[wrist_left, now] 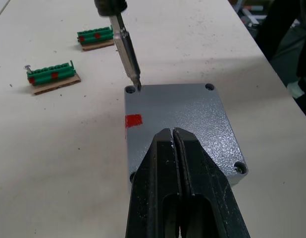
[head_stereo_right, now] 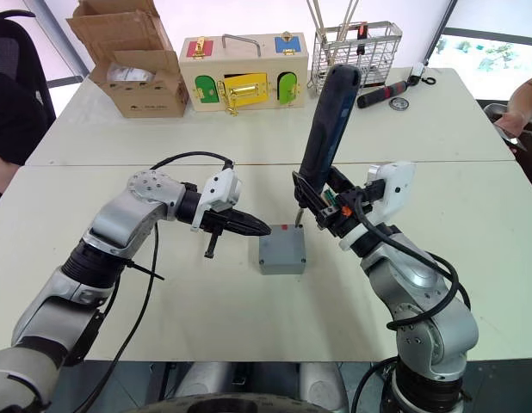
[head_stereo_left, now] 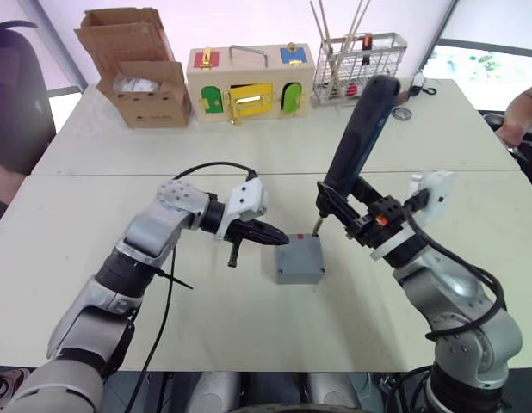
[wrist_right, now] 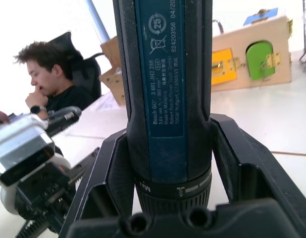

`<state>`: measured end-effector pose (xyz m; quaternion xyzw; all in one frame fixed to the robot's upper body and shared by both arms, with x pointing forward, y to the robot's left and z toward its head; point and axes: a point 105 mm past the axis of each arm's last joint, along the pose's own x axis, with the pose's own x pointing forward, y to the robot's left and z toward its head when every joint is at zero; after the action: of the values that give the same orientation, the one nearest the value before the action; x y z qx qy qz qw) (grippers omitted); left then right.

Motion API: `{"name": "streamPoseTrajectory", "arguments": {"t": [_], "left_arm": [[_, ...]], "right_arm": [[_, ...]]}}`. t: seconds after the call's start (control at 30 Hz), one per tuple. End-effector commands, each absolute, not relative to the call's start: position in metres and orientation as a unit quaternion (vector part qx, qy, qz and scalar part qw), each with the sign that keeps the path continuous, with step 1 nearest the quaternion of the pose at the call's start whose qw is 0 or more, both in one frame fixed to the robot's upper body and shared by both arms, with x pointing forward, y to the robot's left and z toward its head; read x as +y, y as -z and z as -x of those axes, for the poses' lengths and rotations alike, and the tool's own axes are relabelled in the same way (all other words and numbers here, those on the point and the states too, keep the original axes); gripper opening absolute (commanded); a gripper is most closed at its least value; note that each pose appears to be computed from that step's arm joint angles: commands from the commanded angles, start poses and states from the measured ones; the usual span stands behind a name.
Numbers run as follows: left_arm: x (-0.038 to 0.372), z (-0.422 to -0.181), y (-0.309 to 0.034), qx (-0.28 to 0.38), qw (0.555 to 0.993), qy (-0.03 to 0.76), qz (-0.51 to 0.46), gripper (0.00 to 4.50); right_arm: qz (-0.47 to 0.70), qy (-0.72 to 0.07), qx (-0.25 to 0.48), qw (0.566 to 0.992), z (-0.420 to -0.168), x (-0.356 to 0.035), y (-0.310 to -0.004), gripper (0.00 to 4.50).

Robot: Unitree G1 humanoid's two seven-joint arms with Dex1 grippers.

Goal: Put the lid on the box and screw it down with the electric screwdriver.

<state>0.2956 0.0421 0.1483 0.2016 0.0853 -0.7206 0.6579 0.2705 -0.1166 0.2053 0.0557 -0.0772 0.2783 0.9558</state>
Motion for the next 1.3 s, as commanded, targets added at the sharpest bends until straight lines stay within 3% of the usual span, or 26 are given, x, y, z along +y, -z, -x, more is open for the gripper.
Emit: {"name": "streamPoseTrajectory", "arguments": {"t": [0.03,0.63,1.3], "left_arm": [[0.038,-0.295,-0.152,0.069,0.650,0.725,-0.219,0.00],[0.031,-0.296,-0.143,0.062,0.636,0.731,-0.241,0.00],[0.023,-0.292,-0.127,0.071,0.615,0.741,-0.259,0.00]], "right_arm": [[-0.044,-0.289,-0.123,0.948,-0.263,-0.113,-0.222,1.90],[-0.039,-0.263,-0.117,0.957,-0.272,-0.125,-0.213,1.90],[-0.002,-0.357,-0.043,0.933,-0.256,-0.092,-0.174,1.90]]}}
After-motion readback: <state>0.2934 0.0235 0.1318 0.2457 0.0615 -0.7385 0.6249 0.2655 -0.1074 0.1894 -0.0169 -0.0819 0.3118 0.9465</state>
